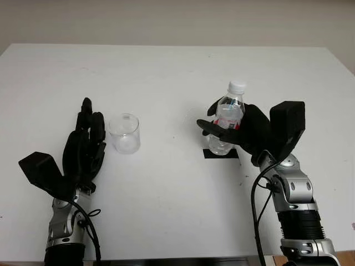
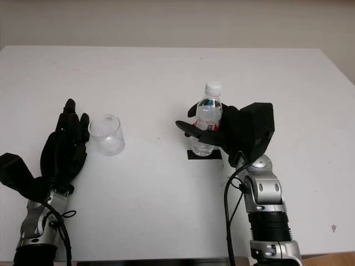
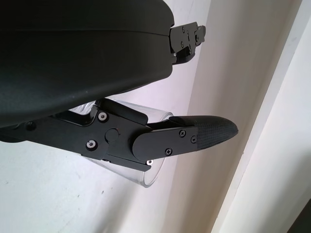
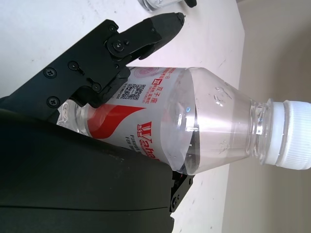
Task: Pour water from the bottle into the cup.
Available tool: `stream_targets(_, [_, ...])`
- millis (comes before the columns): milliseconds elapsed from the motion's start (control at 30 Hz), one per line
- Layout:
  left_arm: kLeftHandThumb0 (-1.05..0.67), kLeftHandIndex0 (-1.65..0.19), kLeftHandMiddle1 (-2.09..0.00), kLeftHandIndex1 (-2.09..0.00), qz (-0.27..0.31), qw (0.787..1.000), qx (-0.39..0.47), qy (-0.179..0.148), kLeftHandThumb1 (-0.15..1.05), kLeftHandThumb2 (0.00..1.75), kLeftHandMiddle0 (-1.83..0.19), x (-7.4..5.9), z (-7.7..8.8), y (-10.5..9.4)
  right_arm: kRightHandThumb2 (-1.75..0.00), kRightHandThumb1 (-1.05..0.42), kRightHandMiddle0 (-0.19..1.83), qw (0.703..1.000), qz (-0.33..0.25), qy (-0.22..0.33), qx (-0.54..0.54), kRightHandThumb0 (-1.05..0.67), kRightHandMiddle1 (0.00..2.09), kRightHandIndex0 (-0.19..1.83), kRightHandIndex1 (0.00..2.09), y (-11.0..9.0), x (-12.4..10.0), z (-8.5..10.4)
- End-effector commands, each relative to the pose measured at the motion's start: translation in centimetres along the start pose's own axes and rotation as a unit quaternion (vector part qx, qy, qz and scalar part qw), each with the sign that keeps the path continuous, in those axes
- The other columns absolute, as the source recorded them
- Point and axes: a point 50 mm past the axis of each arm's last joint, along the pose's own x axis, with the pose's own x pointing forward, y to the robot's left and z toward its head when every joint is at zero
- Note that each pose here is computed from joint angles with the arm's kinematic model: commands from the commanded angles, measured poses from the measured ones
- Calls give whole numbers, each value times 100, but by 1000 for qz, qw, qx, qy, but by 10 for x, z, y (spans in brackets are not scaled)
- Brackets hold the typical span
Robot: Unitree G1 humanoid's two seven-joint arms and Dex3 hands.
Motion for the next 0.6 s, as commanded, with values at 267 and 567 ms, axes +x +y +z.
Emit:
stream_targets(267, [-73, 17, -6, -6, 2, 1000, 2, -1, 105, 50, 17, -5, 1, 6, -29, -105, 153, 1000, -15, 5, -24, -17, 209, 176, 209, -3, 2, -3])
stream_targets(567, [-73, 16, -5, -6, 2, 1000, 2, -1, 105, 49, 18, -6, 2, 8, -26, -105, 150, 999, 5, 9, -35, -18, 209, 174, 209, 1, 4, -8])
